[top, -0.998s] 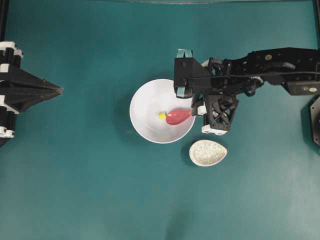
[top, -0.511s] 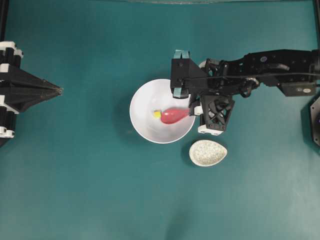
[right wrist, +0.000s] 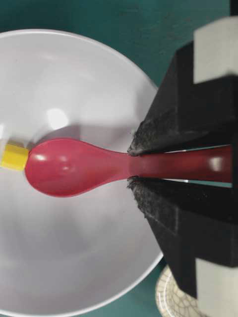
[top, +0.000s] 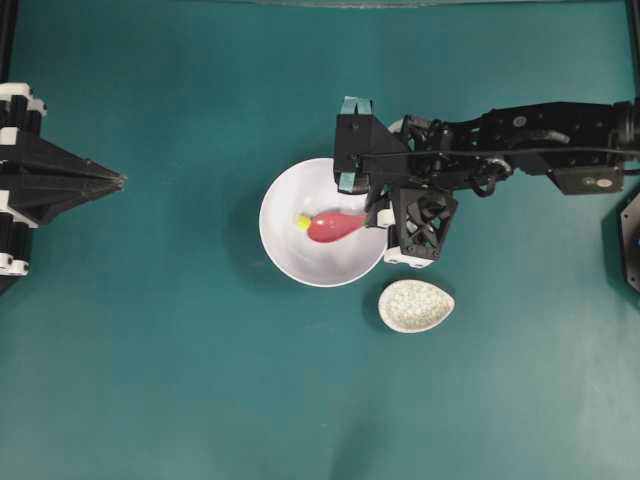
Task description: Scoop the yellow hexagonal prism block from the bowl with a spoon using the right arm.
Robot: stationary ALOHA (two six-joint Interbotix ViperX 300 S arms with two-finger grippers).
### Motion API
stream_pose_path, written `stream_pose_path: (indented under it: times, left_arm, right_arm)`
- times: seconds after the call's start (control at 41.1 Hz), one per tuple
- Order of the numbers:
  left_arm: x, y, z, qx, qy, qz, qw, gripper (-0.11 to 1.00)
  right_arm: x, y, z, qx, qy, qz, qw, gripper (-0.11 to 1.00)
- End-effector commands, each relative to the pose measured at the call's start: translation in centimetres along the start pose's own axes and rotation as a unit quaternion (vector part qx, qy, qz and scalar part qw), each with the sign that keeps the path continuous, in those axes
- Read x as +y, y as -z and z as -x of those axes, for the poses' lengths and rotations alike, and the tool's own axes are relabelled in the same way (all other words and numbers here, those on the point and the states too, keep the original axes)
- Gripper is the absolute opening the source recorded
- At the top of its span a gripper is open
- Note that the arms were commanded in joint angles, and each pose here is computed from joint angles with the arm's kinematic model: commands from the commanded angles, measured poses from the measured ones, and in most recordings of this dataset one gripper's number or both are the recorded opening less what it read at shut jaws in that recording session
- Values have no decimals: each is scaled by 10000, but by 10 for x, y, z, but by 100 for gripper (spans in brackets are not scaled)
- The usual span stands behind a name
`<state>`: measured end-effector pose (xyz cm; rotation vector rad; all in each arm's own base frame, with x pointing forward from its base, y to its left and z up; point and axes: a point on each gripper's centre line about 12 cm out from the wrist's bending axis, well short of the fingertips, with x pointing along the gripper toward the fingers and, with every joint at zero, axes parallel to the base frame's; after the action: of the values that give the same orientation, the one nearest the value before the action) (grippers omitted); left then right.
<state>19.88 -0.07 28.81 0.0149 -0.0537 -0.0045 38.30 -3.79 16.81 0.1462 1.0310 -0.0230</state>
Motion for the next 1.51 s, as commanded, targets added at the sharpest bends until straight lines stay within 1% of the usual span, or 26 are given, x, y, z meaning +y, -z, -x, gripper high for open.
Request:
stream_pose_path:
  times: [0.0,0.292,0.779,1.485]
  left_arm:
    - [0,-7,-2,-92,1,-8,10000,0]
    - [0,-7,-2,-92,9,1,10000,0]
    - [0,-7,-2,-92,9,0,10000,0]
    - [0,-8,-2,-100,8,0,9999,0]
  right_arm:
    - [-1,-12,6,-276,21,-16,9996,23]
    - [-3,-20,7,-620,101,11,9980,23]
    - [-4,-27,8,-919,166,17,9956,23]
    - [-4,-29,8,-994,180,1,9949,23]
